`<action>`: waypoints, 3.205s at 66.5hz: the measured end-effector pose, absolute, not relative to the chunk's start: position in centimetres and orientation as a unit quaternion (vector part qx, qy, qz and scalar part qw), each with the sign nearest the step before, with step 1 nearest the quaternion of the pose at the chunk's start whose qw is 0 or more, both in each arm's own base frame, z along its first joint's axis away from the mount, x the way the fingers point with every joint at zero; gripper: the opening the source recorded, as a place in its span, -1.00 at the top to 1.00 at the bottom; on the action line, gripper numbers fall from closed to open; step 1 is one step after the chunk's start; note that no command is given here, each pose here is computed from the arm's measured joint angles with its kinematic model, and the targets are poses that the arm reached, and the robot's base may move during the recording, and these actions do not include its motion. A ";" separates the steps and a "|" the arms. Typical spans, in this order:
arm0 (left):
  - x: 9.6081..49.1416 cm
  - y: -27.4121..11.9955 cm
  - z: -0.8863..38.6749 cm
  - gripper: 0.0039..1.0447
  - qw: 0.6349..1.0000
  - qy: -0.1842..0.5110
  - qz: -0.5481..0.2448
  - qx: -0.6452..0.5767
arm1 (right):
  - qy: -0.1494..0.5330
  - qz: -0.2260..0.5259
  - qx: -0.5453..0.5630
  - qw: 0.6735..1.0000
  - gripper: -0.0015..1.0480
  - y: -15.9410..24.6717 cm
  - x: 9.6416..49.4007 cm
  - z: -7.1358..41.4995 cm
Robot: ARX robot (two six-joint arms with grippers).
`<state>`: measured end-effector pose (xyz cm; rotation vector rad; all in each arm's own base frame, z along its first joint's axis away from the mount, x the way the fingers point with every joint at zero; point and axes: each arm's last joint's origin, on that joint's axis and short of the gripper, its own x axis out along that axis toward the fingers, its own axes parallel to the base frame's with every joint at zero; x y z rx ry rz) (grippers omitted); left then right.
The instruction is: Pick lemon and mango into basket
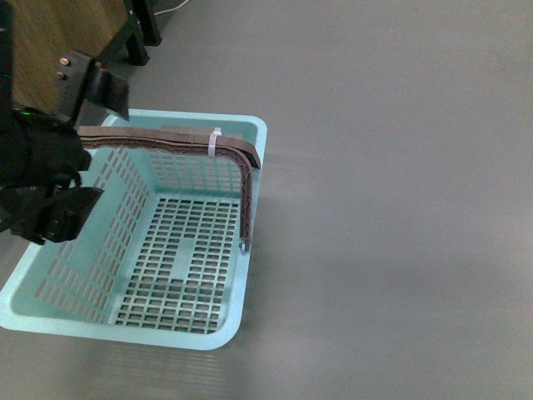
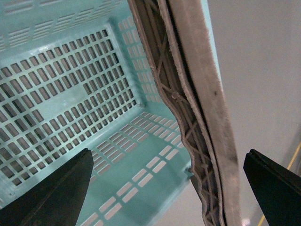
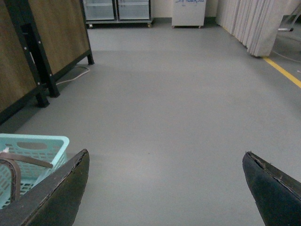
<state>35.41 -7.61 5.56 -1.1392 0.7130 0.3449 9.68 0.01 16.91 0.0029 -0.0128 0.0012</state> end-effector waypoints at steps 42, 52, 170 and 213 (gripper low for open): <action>42.3 -10.0 4.0 0.55 0.755 0.329 0.189 -0.534 | -0.006 0.001 0.001 1.000 -0.83 0.0 9.7 16.9; 42.4 -10.8 4.7 0.73 0.759 0.339 0.191 -0.522 | -0.006 0.001 0.001 1.000 -0.83 0.0 9.7 16.9; 21.7 -8.4 29.7 0.73 0.739 0.147 0.137 -0.643 | -0.006 0.000 0.001 1.000 -0.83 0.0 9.7 16.9; 21.7 -8.4 29.7 0.73 0.739 0.147 0.136 -0.643 | -0.006 0.000 0.001 1.000 -0.83 0.0 9.7 16.9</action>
